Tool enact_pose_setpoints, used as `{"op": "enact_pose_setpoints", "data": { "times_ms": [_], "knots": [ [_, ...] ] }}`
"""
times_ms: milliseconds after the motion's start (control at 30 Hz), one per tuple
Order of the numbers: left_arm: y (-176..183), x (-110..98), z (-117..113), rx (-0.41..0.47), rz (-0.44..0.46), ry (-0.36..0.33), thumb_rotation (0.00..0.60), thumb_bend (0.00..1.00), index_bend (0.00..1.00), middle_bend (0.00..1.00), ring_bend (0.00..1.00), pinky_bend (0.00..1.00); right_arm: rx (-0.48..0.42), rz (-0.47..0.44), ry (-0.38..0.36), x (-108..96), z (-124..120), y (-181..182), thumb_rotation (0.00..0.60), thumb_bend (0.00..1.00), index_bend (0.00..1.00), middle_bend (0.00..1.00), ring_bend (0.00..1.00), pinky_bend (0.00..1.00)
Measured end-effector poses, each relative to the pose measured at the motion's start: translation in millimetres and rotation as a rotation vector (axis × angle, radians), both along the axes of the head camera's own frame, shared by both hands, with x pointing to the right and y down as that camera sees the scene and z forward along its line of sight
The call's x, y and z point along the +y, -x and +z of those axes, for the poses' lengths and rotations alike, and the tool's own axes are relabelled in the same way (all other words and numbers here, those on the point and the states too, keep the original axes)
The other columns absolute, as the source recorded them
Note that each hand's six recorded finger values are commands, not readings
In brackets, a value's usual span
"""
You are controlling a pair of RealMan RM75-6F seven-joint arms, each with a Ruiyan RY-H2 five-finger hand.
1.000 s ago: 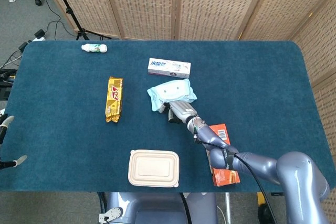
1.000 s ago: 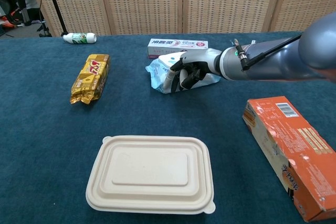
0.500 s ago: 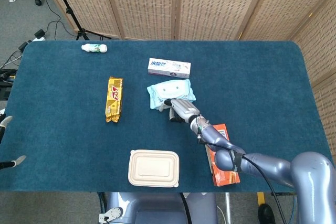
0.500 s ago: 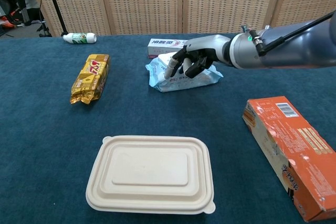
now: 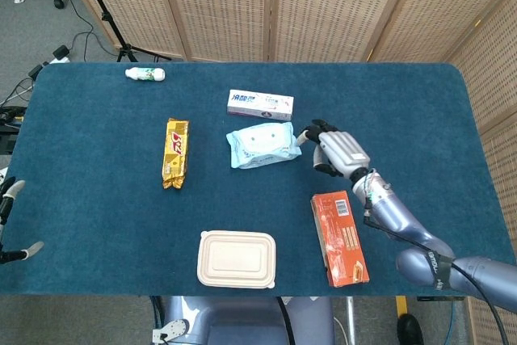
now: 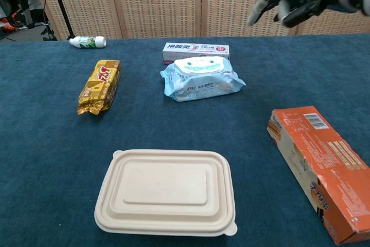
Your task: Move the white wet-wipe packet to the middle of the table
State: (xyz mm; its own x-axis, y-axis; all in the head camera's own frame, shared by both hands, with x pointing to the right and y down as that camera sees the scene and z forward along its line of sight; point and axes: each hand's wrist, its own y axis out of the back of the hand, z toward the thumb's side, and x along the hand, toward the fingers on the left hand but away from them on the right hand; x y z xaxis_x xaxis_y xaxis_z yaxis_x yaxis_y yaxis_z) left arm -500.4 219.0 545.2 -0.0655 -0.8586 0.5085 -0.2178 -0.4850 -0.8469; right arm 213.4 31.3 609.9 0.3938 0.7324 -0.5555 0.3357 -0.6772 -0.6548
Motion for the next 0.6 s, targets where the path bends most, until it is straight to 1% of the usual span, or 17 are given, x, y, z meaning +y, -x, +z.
{"op": "enact_pose_setpoints", "data": {
  "times_ms": [33, 67, 100, 133, 167, 233, 333, 400, 533, 600],
  "knots": [
    [0, 0, 1, -0.001, 0.002, 0.001, 0.6, 0.0, 0.0, 0.0, 0.0, 0.0, 0.002, 0.017, -0.023, 0, -4, -11, 0.6, 0.35, 0.12, 0.1, 0.02, 0.13],
    [0, 0, 1, -0.003, 0.003, 0.002, 0.6, 0.0, 0.0, 0.0, 0.0, 0.0, 0.005, 0.027, -0.041, 0, -7, -19, 0.6, 0.2, 0.09, 0.07, 0.01, 0.12],
    [-1, 0, 3, -0.006, 0.006, 0.003, 0.6, 0.0, 0.0, 0.0, 0.0, 0.0, 0.009, 0.035, -0.06, 1, -10, -28, 0.6, 0.06, 0.06, 0.03, 0.0, 0.1],
    [-1, 0, 3, -0.008, 0.008, 0.003, 0.6, 0.0, 0.0, 0.0, 0.0, 0.0, 0.018, 0.046, -0.089, 2, -14, -40, 0.6, 0.02, 0.05, 0.01, 0.0, 0.08],
    [-2, 0, 4, -0.011, 0.01, 0.002, 0.6, 0.0, 0.0, 0.0, 0.0, 0.0, 0.027, 0.058, -0.112, 3, -17, -50, 0.6, 0.0, 0.05, 0.0, 0.0, 0.06],
    [-3, 0, 5, -0.018, 0.015, -0.002, 0.6, 0.0, 0.0, 0.0, 0.0, 0.0, 0.049, 0.092, -0.17, 7, -24, -77, 0.6, 0.0, 0.05, 0.0, 0.0, 0.03],
    [-5, 0, 4, -0.021, 0.022, -0.014, 0.6, 0.0, 0.0, 0.0, 0.0, 0.0, 0.076, 0.142, -0.249, 18, -36, -117, 0.594, 0.0, 0.05, 0.0, 0.0, 0.02],
    [-6, 1, 3, -0.023, 0.024, -0.022, 0.6, 0.0, 0.0, 0.0, 0.0, 0.0, 0.096, 0.16, -0.299, 27, -43, -139, 0.585, 0.0, 0.05, 0.0, 0.0, 0.02],
    [-8, 3, 2, -0.025, 0.028, -0.035, 0.6, 0.0, 0.0, 0.0, 0.0, 0.0, 0.143, 0.189, -0.406, 54, -59, -184, 0.58, 0.0, 0.05, 0.0, 0.0, 0.01],
    [-8, 3, 2, -0.028, 0.032, -0.039, 0.6, 0.0, 0.0, 0.0, 0.0, 0.0, 0.159, 0.201, -0.442, 68, -64, -200, 0.581, 0.0, 0.05, 0.0, 0.0, 0.01]
  ]
}}
